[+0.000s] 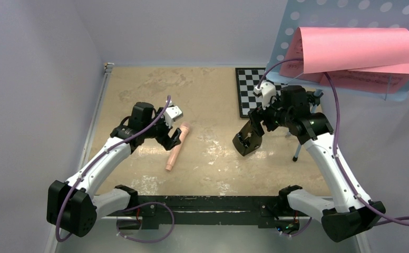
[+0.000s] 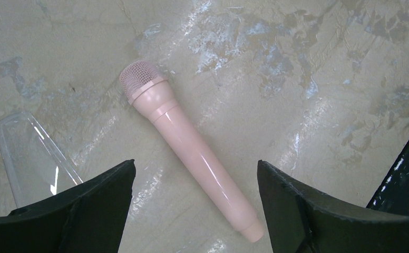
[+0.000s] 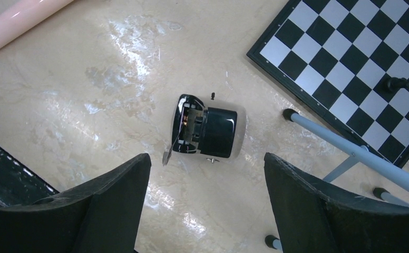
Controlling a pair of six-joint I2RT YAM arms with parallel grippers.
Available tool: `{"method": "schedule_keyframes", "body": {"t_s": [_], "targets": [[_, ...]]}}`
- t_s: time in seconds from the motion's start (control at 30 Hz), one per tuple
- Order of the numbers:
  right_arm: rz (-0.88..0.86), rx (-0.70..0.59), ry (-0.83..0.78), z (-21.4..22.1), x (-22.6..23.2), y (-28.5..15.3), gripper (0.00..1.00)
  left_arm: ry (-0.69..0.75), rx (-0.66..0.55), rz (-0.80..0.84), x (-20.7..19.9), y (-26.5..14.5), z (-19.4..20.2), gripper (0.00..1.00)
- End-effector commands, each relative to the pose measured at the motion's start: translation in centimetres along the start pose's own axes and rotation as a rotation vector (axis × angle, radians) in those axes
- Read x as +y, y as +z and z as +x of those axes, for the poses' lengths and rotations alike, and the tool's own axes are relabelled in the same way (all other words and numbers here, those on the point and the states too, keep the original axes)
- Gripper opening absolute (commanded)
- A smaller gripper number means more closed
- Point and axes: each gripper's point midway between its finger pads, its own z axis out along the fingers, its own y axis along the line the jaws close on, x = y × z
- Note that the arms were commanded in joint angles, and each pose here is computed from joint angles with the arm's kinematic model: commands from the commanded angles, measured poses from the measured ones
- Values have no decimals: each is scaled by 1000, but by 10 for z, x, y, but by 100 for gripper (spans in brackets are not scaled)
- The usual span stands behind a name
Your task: Pack up the instrument practice props
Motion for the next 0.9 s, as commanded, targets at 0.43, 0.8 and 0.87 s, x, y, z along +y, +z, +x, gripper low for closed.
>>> {"method": "schedule_keyframes", "body": {"t_s": [0.43,0.8,0.87], "targets": [[73,-47,-11,11,-9,25,68,47,-53,25,-5,3,-5,89],[49,-62,-69,14,-3,47,63,50,-49,21,-3,4,-7,89],[42,-56,-69,16,-2,50,61,49,-47,22,-3,3,-6,89]]}}
